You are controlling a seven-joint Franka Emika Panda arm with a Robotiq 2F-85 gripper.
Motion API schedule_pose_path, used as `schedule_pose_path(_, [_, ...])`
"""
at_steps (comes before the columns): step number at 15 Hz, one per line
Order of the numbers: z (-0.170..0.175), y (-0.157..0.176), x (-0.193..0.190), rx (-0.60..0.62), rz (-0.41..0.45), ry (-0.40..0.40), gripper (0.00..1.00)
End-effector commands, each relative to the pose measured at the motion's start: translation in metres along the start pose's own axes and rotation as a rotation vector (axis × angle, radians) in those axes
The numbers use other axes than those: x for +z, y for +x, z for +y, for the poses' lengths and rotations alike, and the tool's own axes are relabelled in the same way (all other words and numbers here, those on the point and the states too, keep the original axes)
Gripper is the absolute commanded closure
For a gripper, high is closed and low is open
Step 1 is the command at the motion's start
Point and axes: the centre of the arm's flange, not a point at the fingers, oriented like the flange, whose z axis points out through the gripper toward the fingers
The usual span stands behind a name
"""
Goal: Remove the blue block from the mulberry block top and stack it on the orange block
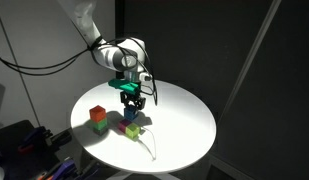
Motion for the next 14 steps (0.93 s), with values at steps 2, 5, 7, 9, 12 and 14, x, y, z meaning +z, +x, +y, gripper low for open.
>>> schedule_pose_path(2, [0.004, -0.029, -0.036, 0.007, 0.017, -0.028, 0.73])
schedule_pose_path(5, [0.004, -0.042, -0.048, -0.011, 0.033, -0.024, 0.73])
schedule_pose_path(7, [0.001, -0.052, -0.055, -0.026, 0.048, -0.018, 0.73])
schedule_pose_path(9, [-0.003, -0.061, -0.062, -0.041, 0.06, -0.011, 0.73])
schedule_pose_path(12, [-0.008, -0.071, -0.071, -0.064, 0.071, -0.003, 0.73])
schedule_pose_path(14, [-0.013, -0.077, -0.075, -0.09, 0.074, 0.006, 0.73])
